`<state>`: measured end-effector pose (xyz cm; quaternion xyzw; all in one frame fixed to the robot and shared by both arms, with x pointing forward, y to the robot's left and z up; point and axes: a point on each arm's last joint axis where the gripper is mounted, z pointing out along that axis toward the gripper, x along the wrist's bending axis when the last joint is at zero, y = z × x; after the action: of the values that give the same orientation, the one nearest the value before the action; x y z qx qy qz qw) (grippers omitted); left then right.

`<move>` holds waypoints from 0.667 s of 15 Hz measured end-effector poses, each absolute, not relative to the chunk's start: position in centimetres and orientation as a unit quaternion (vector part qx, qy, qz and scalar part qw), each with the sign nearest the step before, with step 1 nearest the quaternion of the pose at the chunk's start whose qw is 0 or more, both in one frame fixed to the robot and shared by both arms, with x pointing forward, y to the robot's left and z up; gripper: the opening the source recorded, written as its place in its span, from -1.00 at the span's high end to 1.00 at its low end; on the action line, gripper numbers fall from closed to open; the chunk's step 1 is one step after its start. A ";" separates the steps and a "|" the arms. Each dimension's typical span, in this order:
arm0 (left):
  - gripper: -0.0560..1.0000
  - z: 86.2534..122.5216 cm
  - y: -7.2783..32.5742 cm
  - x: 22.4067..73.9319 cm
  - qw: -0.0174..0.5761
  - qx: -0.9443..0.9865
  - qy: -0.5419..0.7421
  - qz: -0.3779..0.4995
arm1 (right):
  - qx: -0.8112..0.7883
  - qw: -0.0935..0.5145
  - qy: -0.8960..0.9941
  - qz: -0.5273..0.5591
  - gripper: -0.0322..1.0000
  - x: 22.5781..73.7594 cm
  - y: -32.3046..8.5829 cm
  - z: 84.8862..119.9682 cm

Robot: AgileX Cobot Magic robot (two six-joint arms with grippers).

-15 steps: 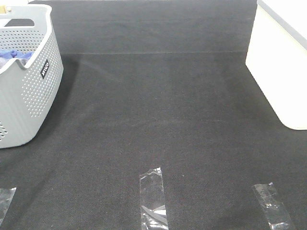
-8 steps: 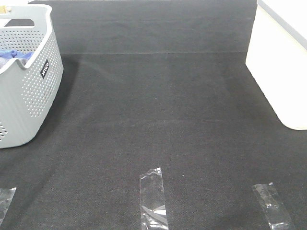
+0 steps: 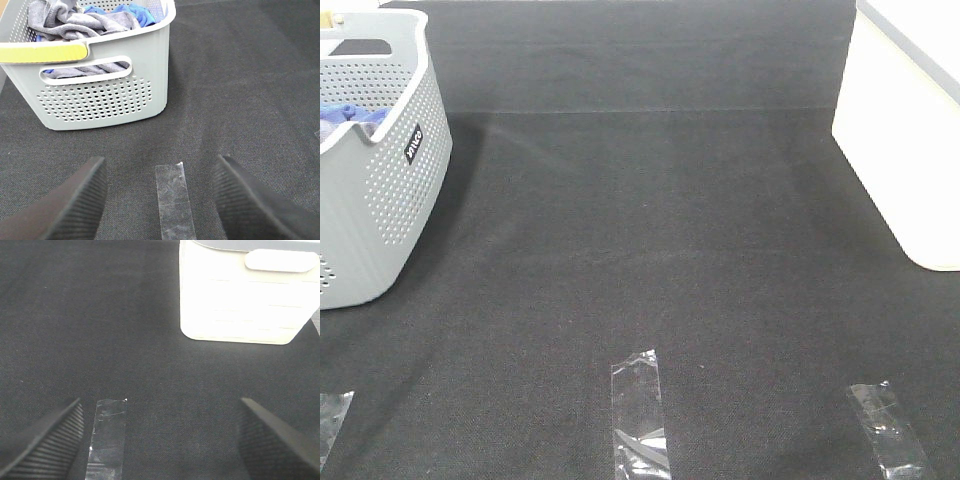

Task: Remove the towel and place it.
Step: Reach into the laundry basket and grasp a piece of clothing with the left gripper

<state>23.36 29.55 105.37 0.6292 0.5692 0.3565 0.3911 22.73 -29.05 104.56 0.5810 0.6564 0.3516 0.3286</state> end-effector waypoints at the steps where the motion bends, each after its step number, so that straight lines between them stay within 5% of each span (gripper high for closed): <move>1: -0.24 105.4 29.6 23.4 0.391 0.629 0.569 0.356 | 0.581 0.329 0.656 0.352 -0.57 22.7 -29.1 104.6; 10: -0.24 105.4 29.6 23.4 0.391 0.629 0.569 0.356 | 0.581 0.329 0.656 0.352 -0.57 22.7 -29.1 104.6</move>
<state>23.36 29.55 105.37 0.6292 0.5692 0.3565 0.3911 22.73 -29.05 104.56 0.5810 0.6564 0.3516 0.3286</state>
